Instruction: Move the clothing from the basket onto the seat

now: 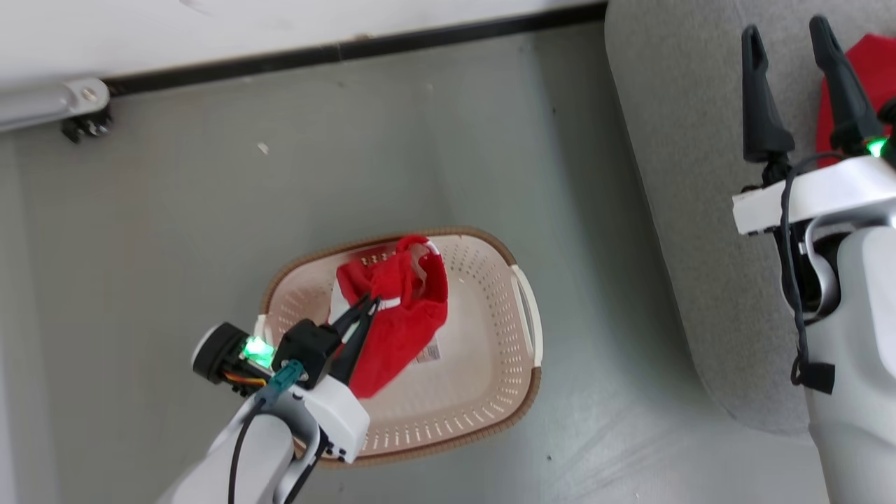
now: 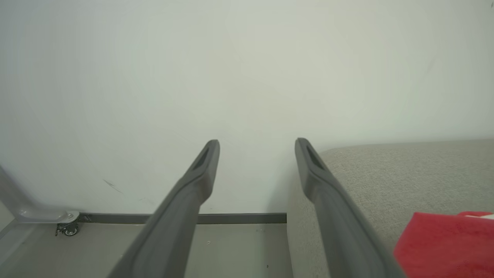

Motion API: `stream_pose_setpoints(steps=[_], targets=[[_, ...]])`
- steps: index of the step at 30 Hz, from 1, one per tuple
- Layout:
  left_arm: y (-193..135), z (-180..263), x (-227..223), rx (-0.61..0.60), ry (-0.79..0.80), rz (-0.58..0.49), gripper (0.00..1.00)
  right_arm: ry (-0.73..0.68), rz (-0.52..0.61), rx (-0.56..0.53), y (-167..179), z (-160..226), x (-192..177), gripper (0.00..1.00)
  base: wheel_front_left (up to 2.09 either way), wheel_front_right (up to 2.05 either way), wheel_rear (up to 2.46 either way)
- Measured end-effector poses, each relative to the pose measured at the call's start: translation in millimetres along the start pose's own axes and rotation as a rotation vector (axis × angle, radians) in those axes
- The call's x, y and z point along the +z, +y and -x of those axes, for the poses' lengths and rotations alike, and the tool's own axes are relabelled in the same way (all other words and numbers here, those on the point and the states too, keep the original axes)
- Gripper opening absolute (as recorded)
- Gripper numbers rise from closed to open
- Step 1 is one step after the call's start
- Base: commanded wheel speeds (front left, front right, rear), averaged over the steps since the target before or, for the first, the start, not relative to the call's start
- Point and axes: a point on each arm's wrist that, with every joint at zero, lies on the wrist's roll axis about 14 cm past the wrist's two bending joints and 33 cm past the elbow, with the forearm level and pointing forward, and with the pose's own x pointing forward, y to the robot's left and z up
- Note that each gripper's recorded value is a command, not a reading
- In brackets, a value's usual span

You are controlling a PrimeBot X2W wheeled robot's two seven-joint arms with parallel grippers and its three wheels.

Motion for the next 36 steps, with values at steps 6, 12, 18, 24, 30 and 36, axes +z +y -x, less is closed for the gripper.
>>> stream_pose_setpoints(steps=[6,12,18,24,30,36], targets=[[-5,14,28,0.014,-0.07,0.001,1.0,-0.015,-0.009,-0.005,0,11,13,1.0,0.0,0.0,0.0],[-10,27,51,0.025,-0.128,-0.006,1.0,-0.032,0.0,-0.005,0,22,27,1.0,0.0,0.0,0.0],[-1,44,65,0.088,-0.166,0.01,1.0,-0.043,0.002,-0.006,0,34,38,1.0,0.0,0.0,0.0],[13,59,77,0.154,-0.197,0.013,1.0,-0.04,0.011,-0.006,0,47,42,1.0,0.0,0.0,0.0],[35,78,90,0.245,-0.232,0.017,1.0,-0.04,0.009,-0.015,-3,63,48,1.0,0.0,0.0,0.0],[57,98,102,0.34,-0.266,0.031,1.0,-0.028,0.008,-0.025,-6,82,48,1.0,0.0,0.0,0.0]])
